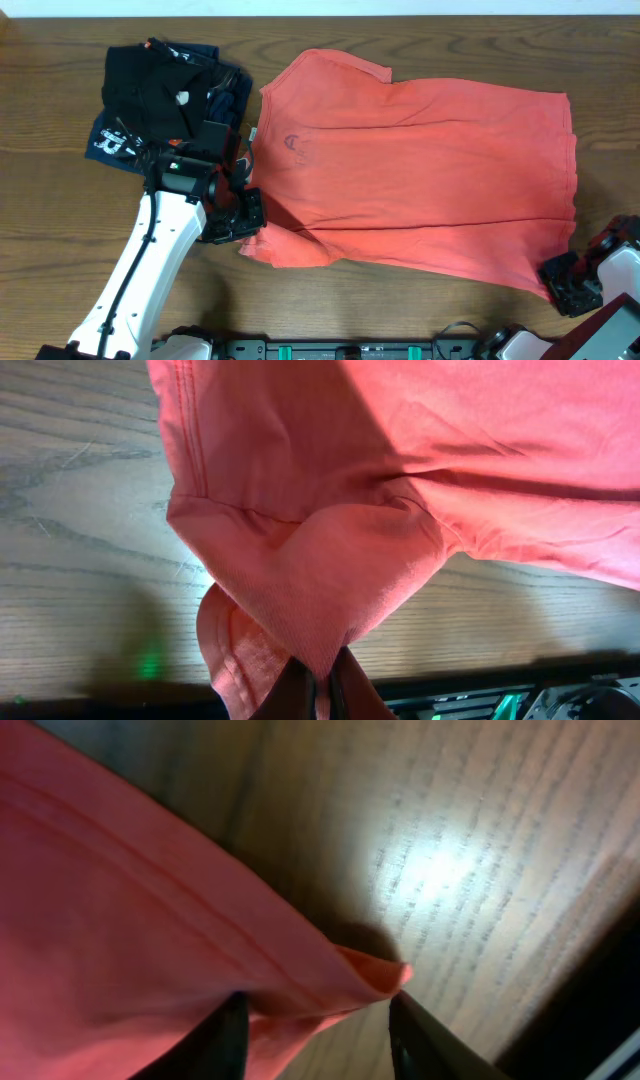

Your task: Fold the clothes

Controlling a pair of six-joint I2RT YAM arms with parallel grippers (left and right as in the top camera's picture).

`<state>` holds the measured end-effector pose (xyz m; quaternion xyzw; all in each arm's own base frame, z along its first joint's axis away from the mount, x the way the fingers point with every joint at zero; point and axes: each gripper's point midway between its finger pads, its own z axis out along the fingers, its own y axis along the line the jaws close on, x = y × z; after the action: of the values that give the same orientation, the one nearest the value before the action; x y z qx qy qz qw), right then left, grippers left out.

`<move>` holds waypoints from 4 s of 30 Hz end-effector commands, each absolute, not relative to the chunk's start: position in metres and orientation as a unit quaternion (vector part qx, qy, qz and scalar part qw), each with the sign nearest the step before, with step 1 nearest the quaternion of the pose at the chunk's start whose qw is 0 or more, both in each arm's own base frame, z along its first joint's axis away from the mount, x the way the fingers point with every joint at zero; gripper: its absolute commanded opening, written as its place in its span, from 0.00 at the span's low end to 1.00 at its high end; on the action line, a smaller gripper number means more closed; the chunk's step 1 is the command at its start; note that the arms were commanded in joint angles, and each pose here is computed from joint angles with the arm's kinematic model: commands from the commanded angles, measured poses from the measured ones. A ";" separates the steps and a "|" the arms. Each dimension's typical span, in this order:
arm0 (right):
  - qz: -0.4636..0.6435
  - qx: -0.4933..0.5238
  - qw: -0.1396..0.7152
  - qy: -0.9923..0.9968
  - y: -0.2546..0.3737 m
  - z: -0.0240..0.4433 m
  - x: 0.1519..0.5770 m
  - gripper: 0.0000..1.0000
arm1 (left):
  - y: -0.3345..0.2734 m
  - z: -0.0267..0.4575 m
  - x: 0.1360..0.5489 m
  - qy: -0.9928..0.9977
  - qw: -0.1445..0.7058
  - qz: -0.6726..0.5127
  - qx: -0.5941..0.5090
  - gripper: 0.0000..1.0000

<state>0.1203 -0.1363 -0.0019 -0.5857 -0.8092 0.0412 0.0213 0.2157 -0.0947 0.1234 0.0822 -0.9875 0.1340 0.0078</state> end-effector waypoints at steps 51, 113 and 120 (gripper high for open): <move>-0.116 -0.508 -0.246 -0.817 -0.184 0.102 0.309 0.01 | -0.104 0.192 0.340 -0.956 -0.259 0.115 -0.080 0.06; -0.079 -0.526 -0.128 -0.837 -0.165 0.008 0.245 0.01 | -0.059 0.025 0.289 -0.995 -0.065 -0.012 -0.069 0.06; -0.023 -0.529 -0.089 -0.844 -0.188 0.044 0.228 0.04 | -0.044 0.030 0.290 -0.996 -0.064 -0.033 -0.048 0.06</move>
<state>0.2304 -0.1639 0.0250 -0.5350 -0.8383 -0.0754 -0.0732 0.2881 -0.0570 0.0276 -0.0614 -0.9960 -0.0097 -0.0641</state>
